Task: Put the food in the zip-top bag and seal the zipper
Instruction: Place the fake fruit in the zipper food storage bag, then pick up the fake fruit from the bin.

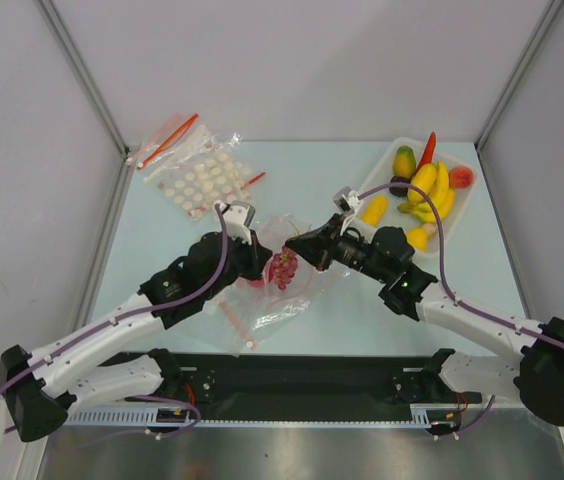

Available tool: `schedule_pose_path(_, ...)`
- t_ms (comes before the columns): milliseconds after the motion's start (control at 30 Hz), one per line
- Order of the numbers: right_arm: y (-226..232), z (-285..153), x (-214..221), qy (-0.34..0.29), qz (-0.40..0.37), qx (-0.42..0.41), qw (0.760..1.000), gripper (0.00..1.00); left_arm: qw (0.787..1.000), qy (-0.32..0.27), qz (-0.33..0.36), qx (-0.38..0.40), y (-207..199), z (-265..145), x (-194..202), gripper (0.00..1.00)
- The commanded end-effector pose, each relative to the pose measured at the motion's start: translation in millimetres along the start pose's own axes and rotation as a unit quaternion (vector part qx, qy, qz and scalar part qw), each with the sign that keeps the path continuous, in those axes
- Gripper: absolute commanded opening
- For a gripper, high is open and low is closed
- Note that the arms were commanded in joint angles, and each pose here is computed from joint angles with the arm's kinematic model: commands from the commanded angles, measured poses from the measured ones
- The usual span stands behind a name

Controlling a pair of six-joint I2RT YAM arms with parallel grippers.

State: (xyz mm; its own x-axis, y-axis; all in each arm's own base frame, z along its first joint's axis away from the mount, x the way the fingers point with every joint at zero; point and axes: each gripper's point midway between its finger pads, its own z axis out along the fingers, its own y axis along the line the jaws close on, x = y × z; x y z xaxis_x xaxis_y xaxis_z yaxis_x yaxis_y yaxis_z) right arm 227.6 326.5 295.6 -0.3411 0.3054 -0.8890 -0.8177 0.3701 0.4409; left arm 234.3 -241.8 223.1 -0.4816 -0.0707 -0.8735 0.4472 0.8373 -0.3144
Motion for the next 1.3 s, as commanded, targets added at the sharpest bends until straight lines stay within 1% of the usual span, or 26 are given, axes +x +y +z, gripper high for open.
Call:
schedule_pose_path(0, 4.0, 10.1, -11.2, 0.007, -0.036, -0.012, 0.999, 0.0, 0.998, -0.054, -0.021, -0.025, 8.0, -11.9, -31.1, 0.0)
schedule_pose_path(33, -3.6, 13.1, -5.0, 0.017, -0.034, -0.001, 0.999, 0.01, 0.998, -0.059, -0.022, -0.031, 10.5, -13.6, -33.0, 0.0)
schedule_pose_path(67, -10.0, 14.8, -2.6, 0.021, -0.029, 0.013, 0.999, 0.04, 0.997, -0.061, -0.022, -0.037, 13.1, -14.4, -33.0, 0.01)
schedule_pose_path(133, -24.7, 17.7, 5.2, 0.038, -0.016, 0.031, 0.999, 0.16, 0.996, -0.072, -0.024, -0.052, 19.6, -18.4, -36.8, 0.01)
schedule_pose_path(167, -24.0, 18.0, 7.9, 0.046, -0.011, 0.022, 0.999, 0.24, 0.995, -0.075, -0.025, -0.057, 22.0, -19.9, -37.0, 0.0)
schedule_pose_path(200, -26.8, 18.8, 11.0, 0.053, -0.004, 0.022, 0.998, 0.45, 0.995, -0.079, -0.026, -0.06, 23.5, -21.1, -38.1, 0.01)
schedule_pose_path(233, -34.2, 18.6, 9.6, 0.053, 0.009, 0.029, 0.998, 0.53, 0.994, -0.083, -0.026, -0.063, 25.0, -21.5, -39.1, 0.01)
schedule_pose_path(300, -33.7, 17.2, 6.9, 0.055, 0.017, 0.02, 0.998, 0.67, 0.994, -0.083, -0.025, -0.068, 26.7, -20.9, -38.3, 0.01)
schedule_pose_path(367, -34.9, 13.0, 0.2, 0.048, 0.022, 0.021, 0.998, 0.69, 0.994, -0.081, -0.022, -0.073, 28.4, -18.4, -36.8, 0.0)
schedule_pose_path(533, -44.5, -1.0, -19.7, 0.022, 0.02, 0.055, 0.998, 0.69, 0.994, -0.071, -0.015, -0.079, 30.0, -8.3, -30.0, 0.01)
schedule_pose_path(567, -57.8, -5.9, -22.7, 0.018, 0.025, 0.085, 0.996, 0.69, 0.995, -0.065, -0.012, -0.077, 28.9, -2.8, -26.0, 0.0)
schedule_pose_path(667, -81.5, -19.6, -30.0, 0.011, 0.042, 0.138, 0.99, 0.68, 0.995, -0.054, -0.006, -0.078, 28.8, 5.5, -19.0, 0.0)
schedule_pose_path(700, -101.4, -27.9, -37.3, 0.0, 0.057, 0.167, 0.984, 0.68, 0.995, -0.053, -0.006, -0.08, 29.3, 8.0, -18.2, 0.0)
schedule_pose_path(767, -124.9, -39.8, -37.3, 0.002, 0.079, 0.201, 0.976, 0.67, 0.995, -0.048, -0.003, -0.083, 30.3, 10.9, -15.2, 0.0)
schedule_pose_path(800, -144.8, -50.4, -44.0, -0.006, 0.088, 0.229, 0.969, 0.67, 0.995, -0.046, -0.001, -0.086, 31.1, 14.6, -12.9, 0.0)
schedule_pose_path(867, -172.2, -63.1, -38.0, 0.002, 0.115, 0.27, 0.956, 0.7, 0.995, -0.043, 0.002, -0.087, 31.4, 17.4, -10.4, 0.0)
schedule_pose_path(900, -184.0, -68.6, -36.9, 0.003, 0.124, 0.286, 0.95, 0.73, 0.995, -0.04, 0.002, -0.087, 31.3, 19.3, -8.5, 0.0)
schedule_pose_path(933, -203.8, -79.4, -37.9, -0.002, 0.139, 0.313, 0.939, 0.75, 0.996, -0.04, 0.003, -0.084, 30.2, 21.1, -8.3, 0.0)
schedule_pose_path(1000, -224.5, -90.6, -34.2, -0.006, 0.158, 0.35, 0.923, 0.77, 0.996, -0.037, 0.007, -0.08, 29.1, 23.4, -5.5, 0.0)
schedule_pose_path(1033, -240.5, -98.1, -32.6, -0.012, 0.171, 0.374, 0.911, 0.77, 0.996, -0.036, 0.007, -0.078, 28.6, 24.8, -4.7, 0.0)
schedule_pose_path(1133, -265.6, -109.1, -33.5, -0.029, 0.19, 0.416, 0.889, 0.77, 0.997, -0.032, 0.009, -0.076, 27.5, 26.8, -2.3, 0.0)
schedule_pose_path(1167, -275.4, -110.6, -25.4, -0.026, 0.207, 0.429, 0.879, 0.78, 0.997, -0.03, 0.01, -0.077, 27.9, 27.8, -1.0, 0.0)
schedule_pose_path(1233, -289.4, -113.6, -21.7, -0.027, 0.223, 0.447, 0.866, 0.79, 0.997, -0.029, 0.01, -0.077, 27.6, 28.4, -0.8, 0.0)
schedule_pose_path(1267, -301.3, -114.8, -14.2, -0.021, 0.239, 0.459, 0.855, 0.8, 0.997, -0.029, 0.01, -0.076, 27.3, 28.3, -1.4, 0.0)
